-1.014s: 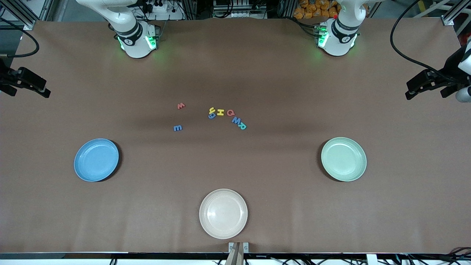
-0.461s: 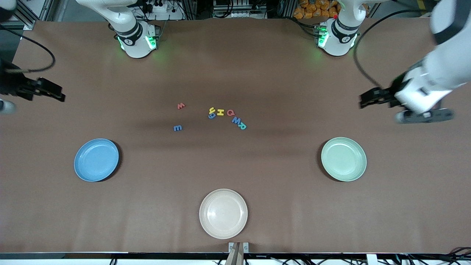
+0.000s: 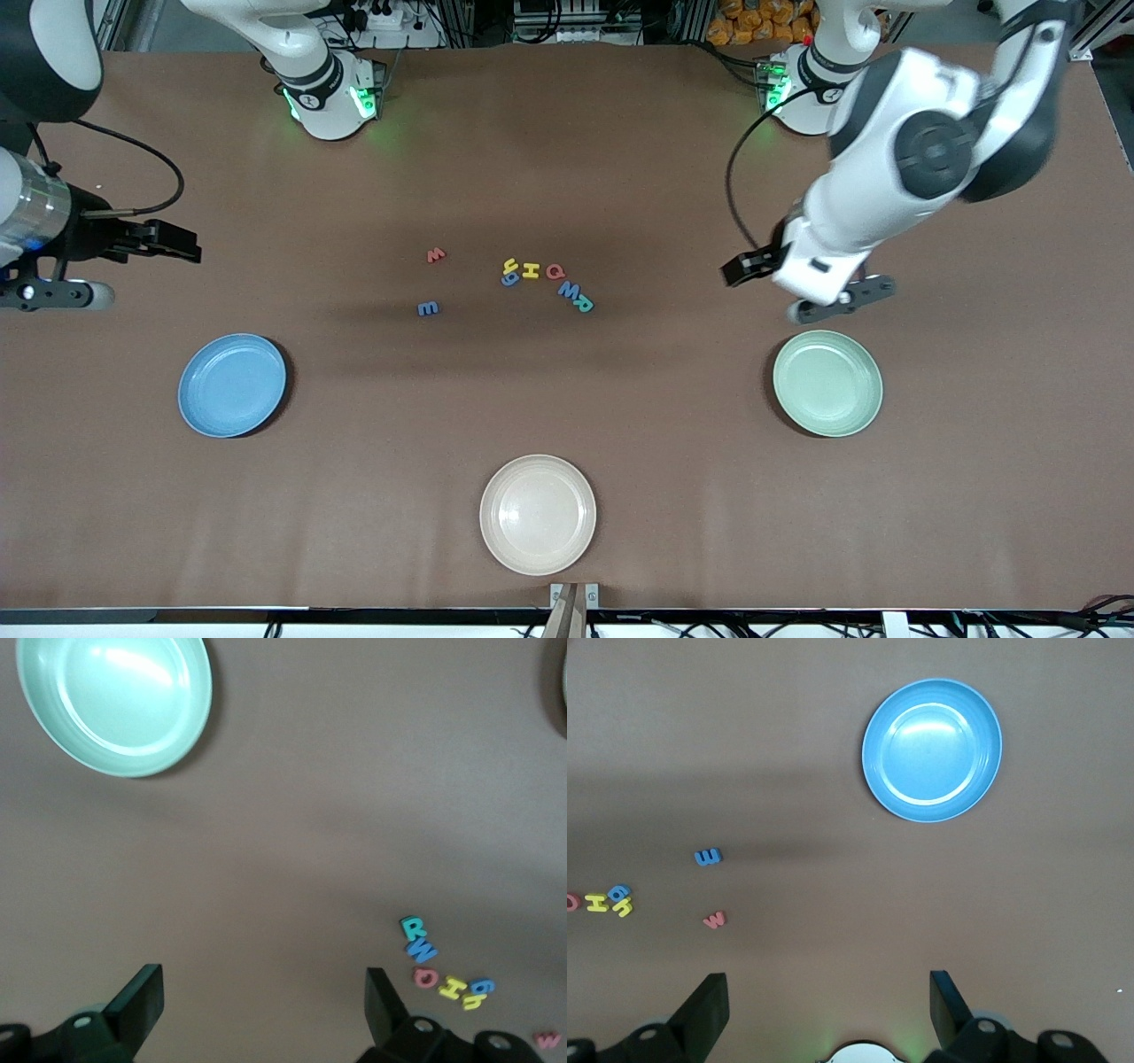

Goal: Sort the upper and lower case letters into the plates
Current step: 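Lower the left gripper onto the teal R while the right gripper approaches, then lift the R toward the green plate while the right gripper reaches m, then release the R into the green plate while the right gripper grasps m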

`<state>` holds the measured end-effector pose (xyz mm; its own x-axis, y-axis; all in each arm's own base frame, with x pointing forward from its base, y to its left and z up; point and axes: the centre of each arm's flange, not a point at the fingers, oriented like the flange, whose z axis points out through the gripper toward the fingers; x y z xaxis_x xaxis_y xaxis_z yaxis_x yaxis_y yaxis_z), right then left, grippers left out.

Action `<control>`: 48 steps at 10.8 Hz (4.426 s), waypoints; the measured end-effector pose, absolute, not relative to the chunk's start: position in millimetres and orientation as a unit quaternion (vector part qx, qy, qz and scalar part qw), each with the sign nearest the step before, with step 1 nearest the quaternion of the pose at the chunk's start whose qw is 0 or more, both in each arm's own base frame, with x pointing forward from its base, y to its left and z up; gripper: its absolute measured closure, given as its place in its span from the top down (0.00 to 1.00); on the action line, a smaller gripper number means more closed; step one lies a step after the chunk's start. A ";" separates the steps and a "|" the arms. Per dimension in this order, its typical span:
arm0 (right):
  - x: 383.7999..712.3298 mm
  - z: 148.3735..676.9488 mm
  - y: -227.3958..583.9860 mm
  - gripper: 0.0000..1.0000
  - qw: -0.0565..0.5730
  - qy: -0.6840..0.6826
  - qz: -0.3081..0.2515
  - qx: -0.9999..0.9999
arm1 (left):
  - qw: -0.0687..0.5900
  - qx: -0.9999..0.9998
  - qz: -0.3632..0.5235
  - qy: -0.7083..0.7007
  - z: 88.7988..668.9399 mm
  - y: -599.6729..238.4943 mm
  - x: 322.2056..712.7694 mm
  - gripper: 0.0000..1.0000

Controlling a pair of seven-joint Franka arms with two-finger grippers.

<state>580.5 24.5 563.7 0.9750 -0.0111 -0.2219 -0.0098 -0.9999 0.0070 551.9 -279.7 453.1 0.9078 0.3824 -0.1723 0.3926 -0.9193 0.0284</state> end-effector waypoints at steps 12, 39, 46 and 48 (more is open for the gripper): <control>598.9 449.3 80.7 1.00 -0.011 0.026 -0.140 0.990 | 0.033 0.900 -0.070 0.430 220.1 -470.7 486.7 0.97; 484.5 213.6 261.2 1.00 0.004 -0.509 -0.019 0.861 | -0.039 0.959 -0.004 0.282 338.0 -244.4 619.8 0.28; 483.5 186.1 259.6 1.00 0.007 -0.527 -0.014 0.850 | -0.027 0.981 -0.055 0.186 245.3 -29.4 639.9 0.28; 485.3 182.8 250.3 1.00 -0.012 -0.533 -0.001 0.846 | -0.020 0.983 -0.056 0.175 229.2 -46.1 639.9 0.29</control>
<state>485.3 250.3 182.8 0.4308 -0.9023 -0.0137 -0.9024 -0.4305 -0.0196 639.9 -46.1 229.2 0.9327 0.3453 -0.1040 0.3408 -0.9383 -0.0593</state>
